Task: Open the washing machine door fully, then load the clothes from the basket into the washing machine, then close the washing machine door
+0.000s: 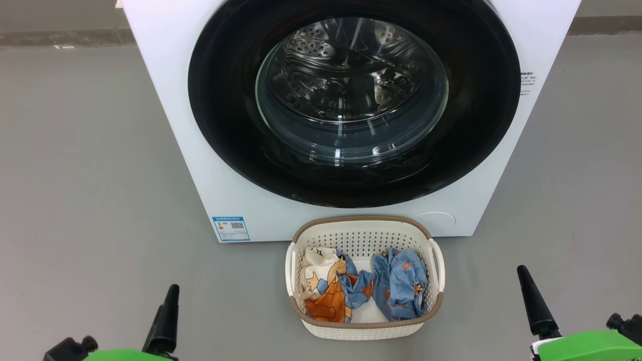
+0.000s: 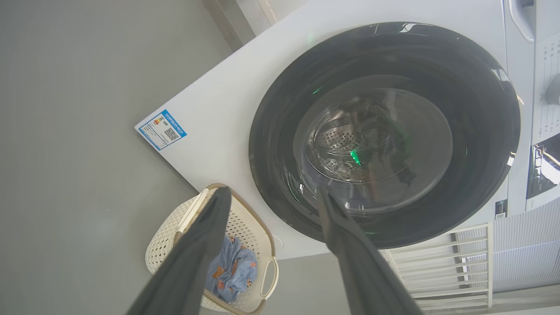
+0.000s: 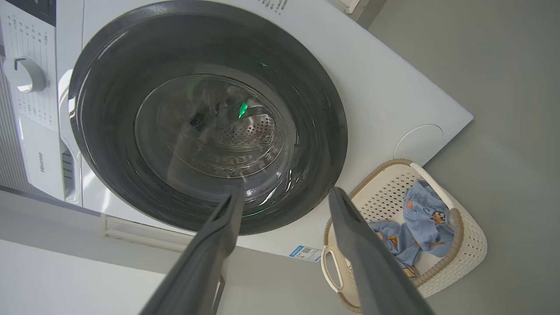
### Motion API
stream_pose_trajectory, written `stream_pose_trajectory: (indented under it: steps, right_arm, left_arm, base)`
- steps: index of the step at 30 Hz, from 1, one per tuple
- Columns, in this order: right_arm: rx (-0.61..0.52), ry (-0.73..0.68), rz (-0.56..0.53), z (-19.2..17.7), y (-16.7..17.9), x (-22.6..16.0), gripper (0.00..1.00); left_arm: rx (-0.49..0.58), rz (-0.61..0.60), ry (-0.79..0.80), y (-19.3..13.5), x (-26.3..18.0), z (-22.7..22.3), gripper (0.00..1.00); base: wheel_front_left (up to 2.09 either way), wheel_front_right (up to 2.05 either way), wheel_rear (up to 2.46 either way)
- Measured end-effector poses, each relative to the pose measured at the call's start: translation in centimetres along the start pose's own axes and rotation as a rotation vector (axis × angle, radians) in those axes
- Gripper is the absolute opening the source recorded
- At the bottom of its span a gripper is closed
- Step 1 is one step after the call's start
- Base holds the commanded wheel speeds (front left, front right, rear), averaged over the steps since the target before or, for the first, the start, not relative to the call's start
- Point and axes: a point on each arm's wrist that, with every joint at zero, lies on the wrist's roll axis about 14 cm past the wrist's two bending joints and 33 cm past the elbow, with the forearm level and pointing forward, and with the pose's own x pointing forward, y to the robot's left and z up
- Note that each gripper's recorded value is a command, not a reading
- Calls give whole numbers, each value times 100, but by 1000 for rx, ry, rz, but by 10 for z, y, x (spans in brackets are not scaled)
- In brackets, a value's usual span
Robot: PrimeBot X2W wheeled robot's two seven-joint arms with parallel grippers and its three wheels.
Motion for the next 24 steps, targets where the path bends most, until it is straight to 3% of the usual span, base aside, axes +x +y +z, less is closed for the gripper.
stream_pose_trajectory:
  steps: [24]
  right_arm:
    - [-309,1,26,-3,3,1,100]
  left_arm:
    - [340,-59,-1,-14,0,-5,100]
  base:
    - [0,0,0]
